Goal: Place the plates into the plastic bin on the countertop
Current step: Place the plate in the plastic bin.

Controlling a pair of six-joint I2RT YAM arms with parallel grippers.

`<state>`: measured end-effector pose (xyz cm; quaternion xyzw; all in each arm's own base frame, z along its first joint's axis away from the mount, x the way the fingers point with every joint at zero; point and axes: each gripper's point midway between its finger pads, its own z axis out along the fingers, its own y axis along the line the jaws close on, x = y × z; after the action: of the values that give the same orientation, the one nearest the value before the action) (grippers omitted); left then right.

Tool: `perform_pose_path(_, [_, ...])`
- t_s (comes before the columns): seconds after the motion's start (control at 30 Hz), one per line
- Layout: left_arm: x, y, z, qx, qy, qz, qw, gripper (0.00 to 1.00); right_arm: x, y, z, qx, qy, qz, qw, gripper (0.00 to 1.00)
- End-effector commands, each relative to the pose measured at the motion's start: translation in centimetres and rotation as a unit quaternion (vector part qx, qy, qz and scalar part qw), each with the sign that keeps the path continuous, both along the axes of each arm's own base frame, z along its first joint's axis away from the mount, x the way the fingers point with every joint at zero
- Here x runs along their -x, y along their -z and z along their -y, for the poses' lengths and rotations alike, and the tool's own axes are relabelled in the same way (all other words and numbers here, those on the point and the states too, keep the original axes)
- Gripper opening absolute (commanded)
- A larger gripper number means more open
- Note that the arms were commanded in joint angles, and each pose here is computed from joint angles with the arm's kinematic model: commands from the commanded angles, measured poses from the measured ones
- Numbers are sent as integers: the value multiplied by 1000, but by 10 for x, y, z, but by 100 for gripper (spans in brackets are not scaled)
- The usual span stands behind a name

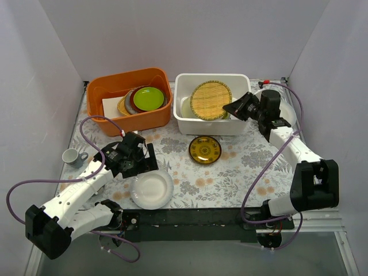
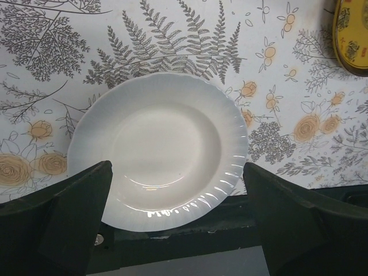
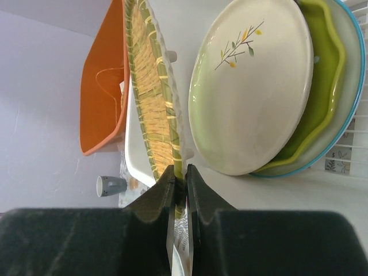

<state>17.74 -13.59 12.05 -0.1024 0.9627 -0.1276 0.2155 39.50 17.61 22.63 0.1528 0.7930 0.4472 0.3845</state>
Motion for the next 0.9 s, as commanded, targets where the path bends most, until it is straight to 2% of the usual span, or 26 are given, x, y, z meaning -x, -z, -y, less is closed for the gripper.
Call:
perform_pose_path(0.0, [-3, -9, -6, -18, -5, 17, 1000, 98, -27, -46, -2, -27, -8, 81, 996, 1])
perform_pose_path(0.33, [-2, -6, -1, -6, 2, 15, 1000, 98, -52, -14, -5, -37, -19, 44, 998, 1])
perform_pose_path(0.47, [3, -2, -1, -9, 9, 8, 1000, 98, -59, -3, -2, -16, -19, 29, 999, 2])
perform_pose_path(0.87, [7, 2, -1, -8, 10, 2, 1000, 98, -67, 32, 7, 5, -18, -12, 1000, 9])
